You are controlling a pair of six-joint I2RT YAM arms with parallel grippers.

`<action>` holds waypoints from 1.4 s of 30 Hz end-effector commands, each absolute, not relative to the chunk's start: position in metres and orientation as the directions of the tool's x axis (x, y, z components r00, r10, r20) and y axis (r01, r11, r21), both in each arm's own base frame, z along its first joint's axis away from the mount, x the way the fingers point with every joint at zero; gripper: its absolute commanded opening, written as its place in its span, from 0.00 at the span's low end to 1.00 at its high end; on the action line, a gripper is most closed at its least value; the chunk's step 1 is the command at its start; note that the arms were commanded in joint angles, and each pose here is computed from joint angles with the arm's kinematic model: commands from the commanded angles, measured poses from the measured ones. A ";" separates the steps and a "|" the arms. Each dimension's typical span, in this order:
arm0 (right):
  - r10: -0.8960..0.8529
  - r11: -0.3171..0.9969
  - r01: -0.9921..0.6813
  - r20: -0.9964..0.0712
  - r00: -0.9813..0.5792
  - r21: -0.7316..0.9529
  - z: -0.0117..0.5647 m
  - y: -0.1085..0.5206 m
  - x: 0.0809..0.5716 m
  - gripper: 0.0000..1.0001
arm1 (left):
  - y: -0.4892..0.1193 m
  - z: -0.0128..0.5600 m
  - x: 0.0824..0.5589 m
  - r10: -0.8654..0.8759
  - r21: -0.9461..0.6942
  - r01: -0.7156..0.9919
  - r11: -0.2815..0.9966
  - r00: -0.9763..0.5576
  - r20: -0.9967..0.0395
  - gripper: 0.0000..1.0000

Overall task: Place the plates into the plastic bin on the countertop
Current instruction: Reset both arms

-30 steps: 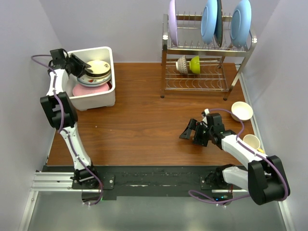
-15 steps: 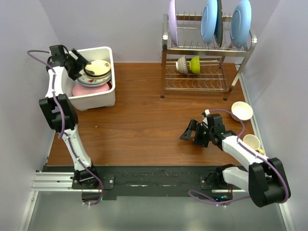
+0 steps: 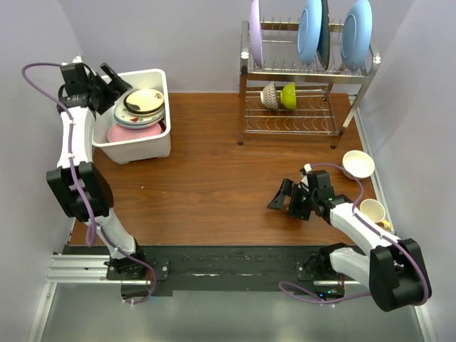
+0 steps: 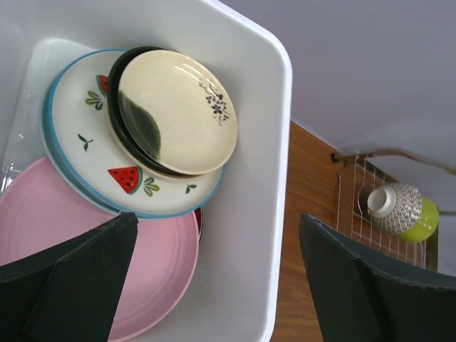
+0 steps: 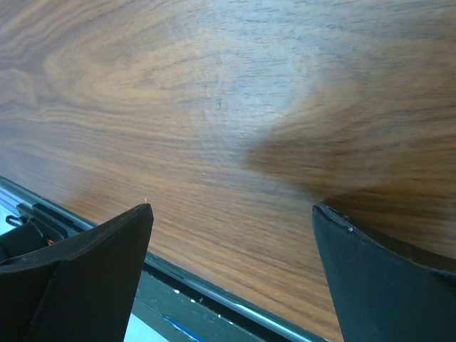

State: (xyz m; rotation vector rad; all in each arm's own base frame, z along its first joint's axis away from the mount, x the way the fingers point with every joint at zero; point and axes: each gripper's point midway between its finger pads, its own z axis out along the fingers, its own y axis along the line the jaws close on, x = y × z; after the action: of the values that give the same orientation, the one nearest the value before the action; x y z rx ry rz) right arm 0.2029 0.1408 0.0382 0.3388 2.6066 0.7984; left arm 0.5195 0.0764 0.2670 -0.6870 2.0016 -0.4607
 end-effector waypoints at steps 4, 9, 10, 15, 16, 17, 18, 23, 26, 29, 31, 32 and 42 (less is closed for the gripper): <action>0.328 0.846 0.136 -0.303 -0.895 0.516 0.037 0.129 0.200 0.99 | 0.015 0.317 0.485 -0.382 -0.402 -0.036 0.915 -0.397 -0.834 1.00; 0.316 0.864 0.125 -0.332 -0.889 0.488 0.045 0.123 0.201 0.99 | -0.035 0.308 0.445 -0.292 -0.339 0.038 0.940 -0.422 -0.858 1.00; 0.316 0.866 0.125 -0.336 -0.887 0.484 0.047 0.122 0.202 0.99 | -0.039 0.304 0.438 -0.288 -0.332 0.032 0.943 -0.427 -0.857 1.00; 0.304 0.885 0.115 -0.373 -0.877 0.450 0.060 0.115 0.203 0.99 | -0.060 0.266 0.384 -0.276 -0.333 0.039 0.942 -0.473 -0.837 1.00; 0.306 0.889 0.119 -0.382 -0.872 0.441 0.062 0.112 0.204 0.99 | -0.065 0.260 0.376 -0.272 -0.333 0.043 0.942 -0.484 -0.832 1.00; 0.303 0.892 0.117 -0.386 -0.871 0.437 0.065 0.112 0.204 0.99 | -0.068 0.253 0.368 -0.269 -0.332 0.043 0.942 -0.496 -0.826 1.00; 0.302 0.893 0.113 -0.393 -0.869 0.436 0.067 0.111 0.204 0.99 | -0.069 0.241 0.354 -0.265 -0.330 0.038 0.943 -0.515 -0.815 1.00; 0.299 0.898 0.109 -0.410 -0.861 0.426 0.076 0.108 0.205 0.99 | -0.081 0.192 0.311 -0.252 -0.328 0.017 0.945 -0.601 -0.759 1.00; 0.301 0.899 0.106 -0.425 -0.854 0.425 0.081 0.107 0.205 0.99 | -0.080 0.180 0.296 -0.264 -0.331 -0.010 0.944 -0.623 -0.736 1.00; 0.296 0.903 0.102 -0.433 -0.851 0.417 0.086 0.105 0.205 0.99 | -0.078 0.176 0.284 -0.276 -0.336 -0.025 0.942 -0.628 -0.727 1.00; 0.293 0.905 0.097 -0.442 -0.848 0.413 0.089 0.104 0.205 0.99 | -0.076 0.173 0.279 -0.283 -0.337 -0.036 0.941 -0.631 -0.723 1.00; 0.292 0.907 0.099 -0.445 -0.847 0.409 0.089 0.103 0.205 0.99 | -0.075 0.173 0.275 -0.286 -0.338 -0.040 0.940 -0.632 -0.720 1.00; 0.304 0.903 0.102 -0.452 -0.838 0.418 0.091 0.103 0.203 0.99 | -0.083 0.142 0.254 -0.352 -0.411 -0.075 0.909 -0.667 -0.657 1.00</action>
State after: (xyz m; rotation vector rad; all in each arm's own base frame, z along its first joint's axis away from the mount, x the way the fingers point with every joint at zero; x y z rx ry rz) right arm 0.1966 0.1037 0.0789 0.3092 2.5764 0.5263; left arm 0.2575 -0.0742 0.1446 -0.2634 2.2923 -0.3791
